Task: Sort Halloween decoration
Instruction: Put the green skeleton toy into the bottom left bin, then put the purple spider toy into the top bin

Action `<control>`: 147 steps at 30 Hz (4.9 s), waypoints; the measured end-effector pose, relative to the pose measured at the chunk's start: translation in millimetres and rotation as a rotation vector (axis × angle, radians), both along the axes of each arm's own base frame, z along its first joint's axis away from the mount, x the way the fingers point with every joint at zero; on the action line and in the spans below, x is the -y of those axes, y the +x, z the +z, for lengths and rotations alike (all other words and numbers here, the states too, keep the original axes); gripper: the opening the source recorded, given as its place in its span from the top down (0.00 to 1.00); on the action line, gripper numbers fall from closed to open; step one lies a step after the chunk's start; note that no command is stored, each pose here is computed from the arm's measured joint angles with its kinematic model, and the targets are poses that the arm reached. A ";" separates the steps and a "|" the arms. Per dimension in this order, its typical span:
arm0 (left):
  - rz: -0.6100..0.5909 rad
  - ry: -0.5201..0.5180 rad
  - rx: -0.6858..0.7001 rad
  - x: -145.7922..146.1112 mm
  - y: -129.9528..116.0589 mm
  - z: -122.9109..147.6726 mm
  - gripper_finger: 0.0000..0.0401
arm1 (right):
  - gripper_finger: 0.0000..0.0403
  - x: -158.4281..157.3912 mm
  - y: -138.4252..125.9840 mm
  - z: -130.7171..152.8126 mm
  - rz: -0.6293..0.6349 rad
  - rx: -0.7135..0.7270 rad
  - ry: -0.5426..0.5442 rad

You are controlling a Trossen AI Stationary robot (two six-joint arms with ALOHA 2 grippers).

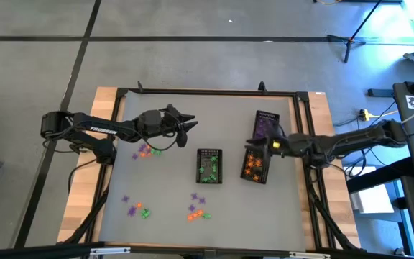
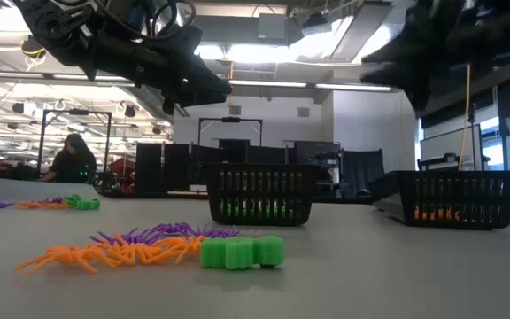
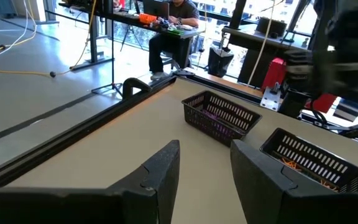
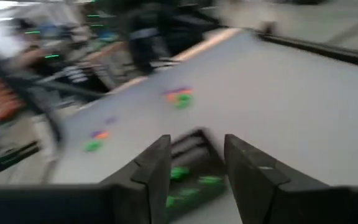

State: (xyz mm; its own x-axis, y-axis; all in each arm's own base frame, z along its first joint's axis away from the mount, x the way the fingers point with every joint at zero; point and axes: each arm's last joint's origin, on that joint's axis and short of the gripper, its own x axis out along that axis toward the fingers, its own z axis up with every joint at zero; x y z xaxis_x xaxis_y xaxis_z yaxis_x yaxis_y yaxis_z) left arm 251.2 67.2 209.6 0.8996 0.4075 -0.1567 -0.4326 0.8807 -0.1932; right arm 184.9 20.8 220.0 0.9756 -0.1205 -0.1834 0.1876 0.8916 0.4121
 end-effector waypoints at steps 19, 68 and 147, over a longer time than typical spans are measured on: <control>0.000 0.000 0.000 0.0 0.1 0.0 0.66 | 0.64 -125.0 90.6 -1.8 0.317 -0.040 -0.318; 0.000 -0.005 -0.021 0.1 -0.3 -2.1 0.66 | 0.64 -198.6 179.4 -110.3 0.520 -0.560 -0.484; -0.001 -0.006 -0.023 0.2 -0.3 -2.2 0.66 | 0.71 -169.9 201.3 -110.5 0.303 -0.663 -0.436</control>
